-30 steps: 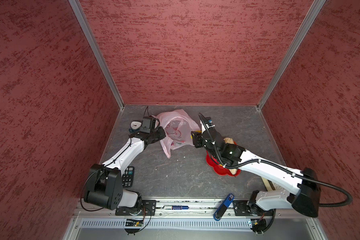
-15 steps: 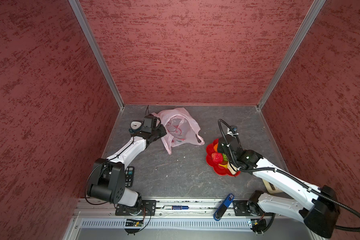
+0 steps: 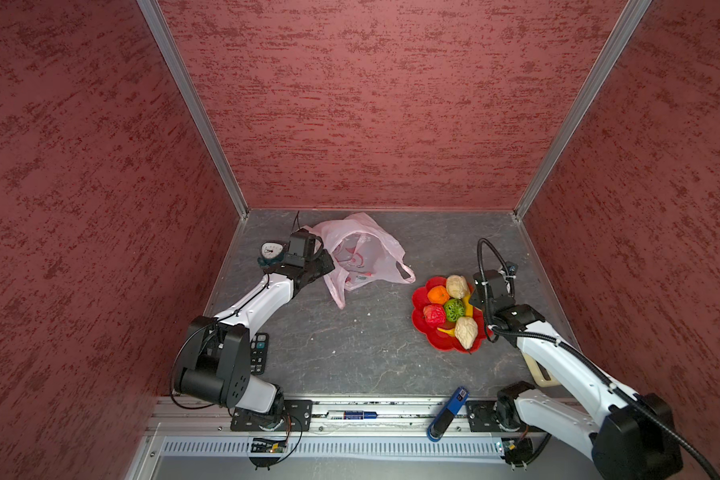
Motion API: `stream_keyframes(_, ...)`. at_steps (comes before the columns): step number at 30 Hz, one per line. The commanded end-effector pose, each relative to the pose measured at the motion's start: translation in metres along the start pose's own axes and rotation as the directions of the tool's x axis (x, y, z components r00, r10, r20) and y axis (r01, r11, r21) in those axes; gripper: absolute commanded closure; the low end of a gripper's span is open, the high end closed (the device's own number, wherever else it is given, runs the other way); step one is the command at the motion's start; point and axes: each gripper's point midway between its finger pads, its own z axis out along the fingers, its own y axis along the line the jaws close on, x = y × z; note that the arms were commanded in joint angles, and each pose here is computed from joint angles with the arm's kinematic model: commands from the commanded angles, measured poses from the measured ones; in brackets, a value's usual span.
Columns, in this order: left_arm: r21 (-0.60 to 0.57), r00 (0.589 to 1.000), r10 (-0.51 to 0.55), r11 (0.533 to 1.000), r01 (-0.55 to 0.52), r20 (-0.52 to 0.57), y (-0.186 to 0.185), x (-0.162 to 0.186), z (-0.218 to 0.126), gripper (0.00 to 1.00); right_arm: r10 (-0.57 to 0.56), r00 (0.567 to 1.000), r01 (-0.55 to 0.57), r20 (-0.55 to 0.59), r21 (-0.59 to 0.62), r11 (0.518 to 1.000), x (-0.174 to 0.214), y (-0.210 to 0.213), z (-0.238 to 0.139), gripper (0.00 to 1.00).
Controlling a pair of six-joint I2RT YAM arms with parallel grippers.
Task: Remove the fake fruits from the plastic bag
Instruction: 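Carry the yellow fruit out of the bag with the right gripper over the red bowl, then lower the right gripper into the red bowl and open it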
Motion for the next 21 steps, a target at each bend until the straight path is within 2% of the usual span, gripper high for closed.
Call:
stream_keyframes(1, -0.005, 1.000, 0.000, 1.000, 0.000, -0.001, 0.000, 0.000, 0.003, 0.81, 0.056, 0.998, -0.056, -0.002, -0.023, 0.998, 0.001, 0.002, 0.008, 0.80)
stream_keyframes(8, 0.002, 1.000, 0.012, 1.000, -0.012, -0.002, -0.005, -0.003, 0.002, 0.80, 0.064, 0.997, -0.064, -0.049, 0.004, 0.998, 0.018, -0.005, 0.027, 0.71)
stream_keyframes(12, 0.003, 1.000, 0.016, 1.000, -0.016, -0.002, -0.006, -0.004, 0.001, 0.79, 0.074, 0.996, -0.074, -0.055, 0.010, 0.997, 0.021, -0.007, 0.032, 0.63)
stream_keyframes(21, 0.018, 1.000, 0.027, 0.999, -0.027, -0.014, -0.013, -0.006, 0.003, 0.74, 0.077, 0.995, -0.076, -0.063, 0.014, 0.997, 0.023, -0.007, 0.037, 0.31)
